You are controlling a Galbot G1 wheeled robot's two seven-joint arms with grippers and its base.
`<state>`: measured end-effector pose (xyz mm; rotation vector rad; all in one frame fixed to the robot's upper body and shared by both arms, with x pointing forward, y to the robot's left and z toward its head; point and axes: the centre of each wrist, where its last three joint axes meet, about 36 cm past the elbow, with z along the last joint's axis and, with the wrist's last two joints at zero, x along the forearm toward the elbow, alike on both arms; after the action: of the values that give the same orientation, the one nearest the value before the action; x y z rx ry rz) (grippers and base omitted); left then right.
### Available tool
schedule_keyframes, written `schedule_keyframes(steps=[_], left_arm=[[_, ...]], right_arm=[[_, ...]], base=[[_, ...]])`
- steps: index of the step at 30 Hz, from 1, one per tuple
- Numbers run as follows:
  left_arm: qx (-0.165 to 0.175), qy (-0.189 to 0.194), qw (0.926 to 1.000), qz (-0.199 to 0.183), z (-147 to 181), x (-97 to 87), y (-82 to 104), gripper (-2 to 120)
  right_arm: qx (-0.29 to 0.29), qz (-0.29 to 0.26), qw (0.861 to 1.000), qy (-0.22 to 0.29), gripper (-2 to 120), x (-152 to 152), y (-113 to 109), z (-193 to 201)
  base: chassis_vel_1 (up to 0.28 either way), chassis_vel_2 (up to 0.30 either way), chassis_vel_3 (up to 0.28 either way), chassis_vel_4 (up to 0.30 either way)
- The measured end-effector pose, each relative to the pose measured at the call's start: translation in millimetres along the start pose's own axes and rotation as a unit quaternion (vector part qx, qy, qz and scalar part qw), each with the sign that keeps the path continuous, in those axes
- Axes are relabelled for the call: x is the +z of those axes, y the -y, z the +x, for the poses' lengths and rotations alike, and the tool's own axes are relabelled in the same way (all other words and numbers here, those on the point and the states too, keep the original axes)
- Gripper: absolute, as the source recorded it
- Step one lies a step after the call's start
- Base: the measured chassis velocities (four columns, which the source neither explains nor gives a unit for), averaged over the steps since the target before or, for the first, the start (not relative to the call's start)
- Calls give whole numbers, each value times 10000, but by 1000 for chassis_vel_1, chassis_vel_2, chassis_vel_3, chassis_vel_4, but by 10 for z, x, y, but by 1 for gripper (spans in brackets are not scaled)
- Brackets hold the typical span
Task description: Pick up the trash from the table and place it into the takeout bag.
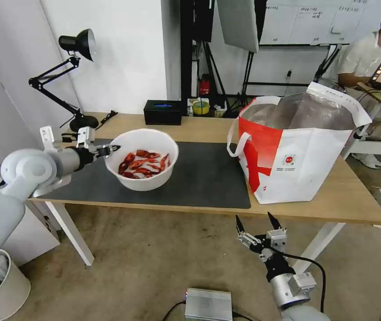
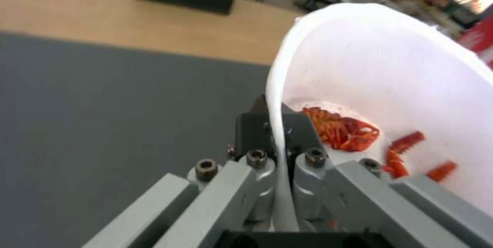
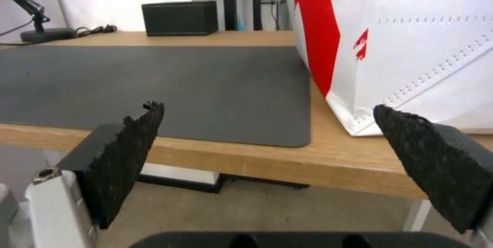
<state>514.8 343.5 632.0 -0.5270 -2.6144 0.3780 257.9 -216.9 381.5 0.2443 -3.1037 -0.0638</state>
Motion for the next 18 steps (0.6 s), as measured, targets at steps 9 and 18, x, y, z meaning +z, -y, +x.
schedule_keyframes(steps=[9, 18], left_arm=[[526, 58, 9983, -226, -261, -379, 518, 0], [948, 97, 9943, -480, -542, -826, 986, 0]], right_arm=[[0, 0, 10000, 0, 100, 0, 0, 0], [1, 0, 10000, 0, 100, 0, 0, 0]], base=[[0, 0, 0, 0], [0, 0, 0, 0]])
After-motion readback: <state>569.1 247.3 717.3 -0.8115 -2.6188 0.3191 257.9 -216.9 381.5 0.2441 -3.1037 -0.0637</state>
